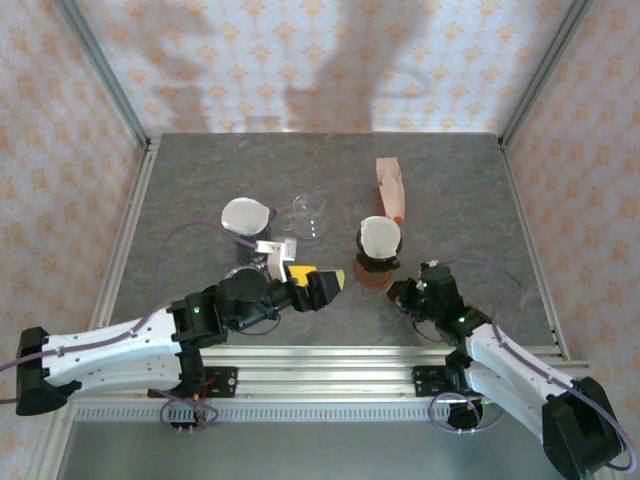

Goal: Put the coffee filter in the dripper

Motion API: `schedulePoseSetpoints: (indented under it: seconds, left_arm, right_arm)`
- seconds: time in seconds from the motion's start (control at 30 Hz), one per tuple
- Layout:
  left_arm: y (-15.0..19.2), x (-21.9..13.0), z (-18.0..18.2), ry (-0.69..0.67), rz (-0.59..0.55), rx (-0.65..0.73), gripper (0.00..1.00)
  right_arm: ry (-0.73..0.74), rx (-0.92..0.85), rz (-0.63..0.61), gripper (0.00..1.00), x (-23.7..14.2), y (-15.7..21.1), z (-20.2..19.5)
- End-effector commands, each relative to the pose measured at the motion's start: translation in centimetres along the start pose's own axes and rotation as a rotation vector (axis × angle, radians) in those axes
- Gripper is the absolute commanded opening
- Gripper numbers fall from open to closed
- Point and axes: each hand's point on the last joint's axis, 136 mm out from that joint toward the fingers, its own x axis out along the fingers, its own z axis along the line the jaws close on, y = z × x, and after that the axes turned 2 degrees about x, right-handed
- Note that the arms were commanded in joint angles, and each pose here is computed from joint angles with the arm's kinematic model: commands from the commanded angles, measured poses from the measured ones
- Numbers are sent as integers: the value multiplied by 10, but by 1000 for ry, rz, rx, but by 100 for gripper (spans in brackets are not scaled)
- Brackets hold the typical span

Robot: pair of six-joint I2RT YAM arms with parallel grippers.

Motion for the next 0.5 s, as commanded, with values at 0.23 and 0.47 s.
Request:
schedulePoseSetpoints:
  seconds: [0.23, 0.47]
  left_arm:
    - [-10, -32, 22, -75, -53, 31, 100]
    - [-9, -42, 31, -89, -62, 16, 99]
  right_arm:
    - [-44, -22, -24, 0, 19, -20, 21]
    - [-50, -47, -21, 0, 35, -31, 34]
